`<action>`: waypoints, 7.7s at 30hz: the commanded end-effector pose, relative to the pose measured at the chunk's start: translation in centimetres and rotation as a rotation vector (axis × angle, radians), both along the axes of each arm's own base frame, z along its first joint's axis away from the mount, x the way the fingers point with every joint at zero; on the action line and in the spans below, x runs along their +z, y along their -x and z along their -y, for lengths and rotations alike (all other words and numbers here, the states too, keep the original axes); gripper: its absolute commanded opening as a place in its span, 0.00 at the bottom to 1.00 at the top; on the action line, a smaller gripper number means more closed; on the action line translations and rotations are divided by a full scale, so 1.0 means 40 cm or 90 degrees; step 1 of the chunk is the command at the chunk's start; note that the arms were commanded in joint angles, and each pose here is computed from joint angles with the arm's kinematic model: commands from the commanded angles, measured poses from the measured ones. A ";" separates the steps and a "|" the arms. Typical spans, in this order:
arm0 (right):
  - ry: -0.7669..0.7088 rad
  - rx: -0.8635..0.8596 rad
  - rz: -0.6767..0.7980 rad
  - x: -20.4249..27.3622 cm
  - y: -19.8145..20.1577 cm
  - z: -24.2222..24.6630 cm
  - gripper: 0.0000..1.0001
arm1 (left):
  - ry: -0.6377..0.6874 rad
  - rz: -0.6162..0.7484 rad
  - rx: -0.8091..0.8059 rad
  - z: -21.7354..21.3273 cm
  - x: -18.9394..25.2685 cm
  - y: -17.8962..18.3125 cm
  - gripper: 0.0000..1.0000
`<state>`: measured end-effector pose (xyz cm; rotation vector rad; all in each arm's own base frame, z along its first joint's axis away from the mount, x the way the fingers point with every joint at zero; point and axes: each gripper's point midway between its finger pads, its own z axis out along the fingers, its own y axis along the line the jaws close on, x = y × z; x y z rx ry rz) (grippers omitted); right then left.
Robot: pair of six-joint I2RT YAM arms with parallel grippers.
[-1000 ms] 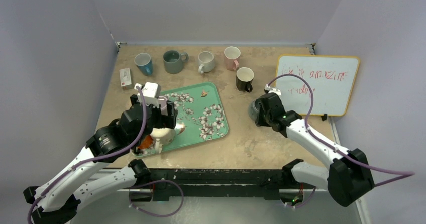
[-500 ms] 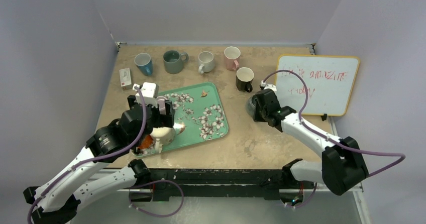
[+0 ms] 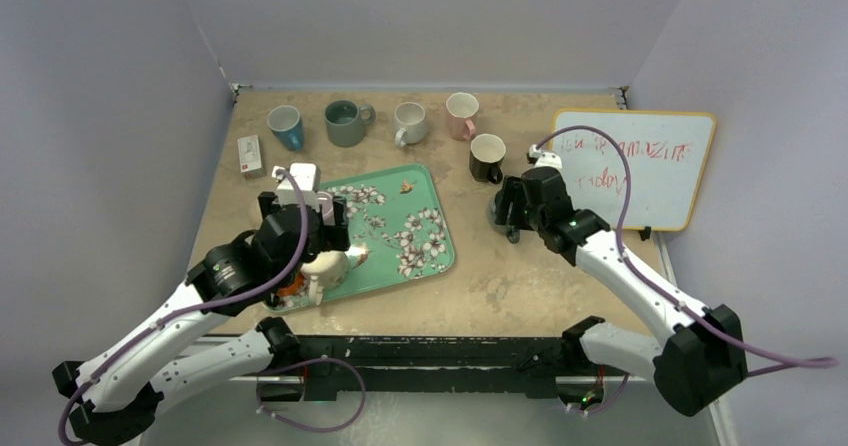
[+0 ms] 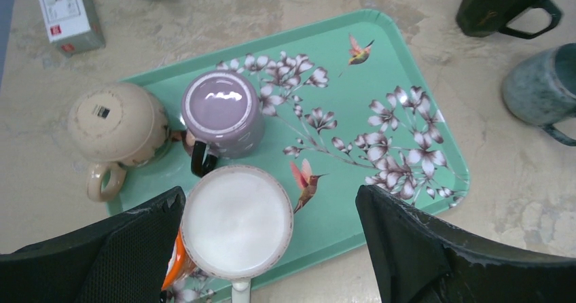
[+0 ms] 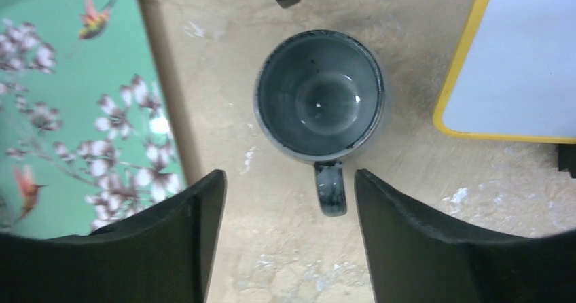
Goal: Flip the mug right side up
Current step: Place the cup at the center of the board, then turn over the cup on the tray.
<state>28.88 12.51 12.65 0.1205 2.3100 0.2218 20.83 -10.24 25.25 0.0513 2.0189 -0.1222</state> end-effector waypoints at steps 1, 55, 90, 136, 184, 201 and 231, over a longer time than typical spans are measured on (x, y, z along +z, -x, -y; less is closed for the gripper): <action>-0.055 0.026 0.051 0.113 0.009 -0.023 0.79 | 0.003 -0.029 0.096 -0.027 -0.035 -0.011 0.96; -0.149 0.171 0.124 0.192 0.131 -0.068 0.99 | 0.192 -0.510 0.180 0.007 -0.328 0.167 0.82; -0.167 0.183 0.097 0.147 0.134 -0.089 0.99 | 0.088 -0.381 0.281 0.045 -0.443 0.051 0.34; -0.214 0.209 0.089 0.138 0.153 -0.119 0.99 | 0.035 -0.342 -0.025 0.328 -0.408 0.060 0.00; -0.332 0.220 0.095 0.147 0.182 -0.164 0.93 | 0.138 -0.281 0.002 0.323 -0.323 -0.065 0.00; -0.549 0.263 -0.006 0.181 0.224 -0.315 0.81 | 0.373 -0.235 -0.013 0.372 -0.212 -0.082 0.00; -0.734 0.205 -0.016 0.292 0.219 -0.404 0.73 | 0.705 -0.018 -0.112 0.429 0.110 -0.124 0.00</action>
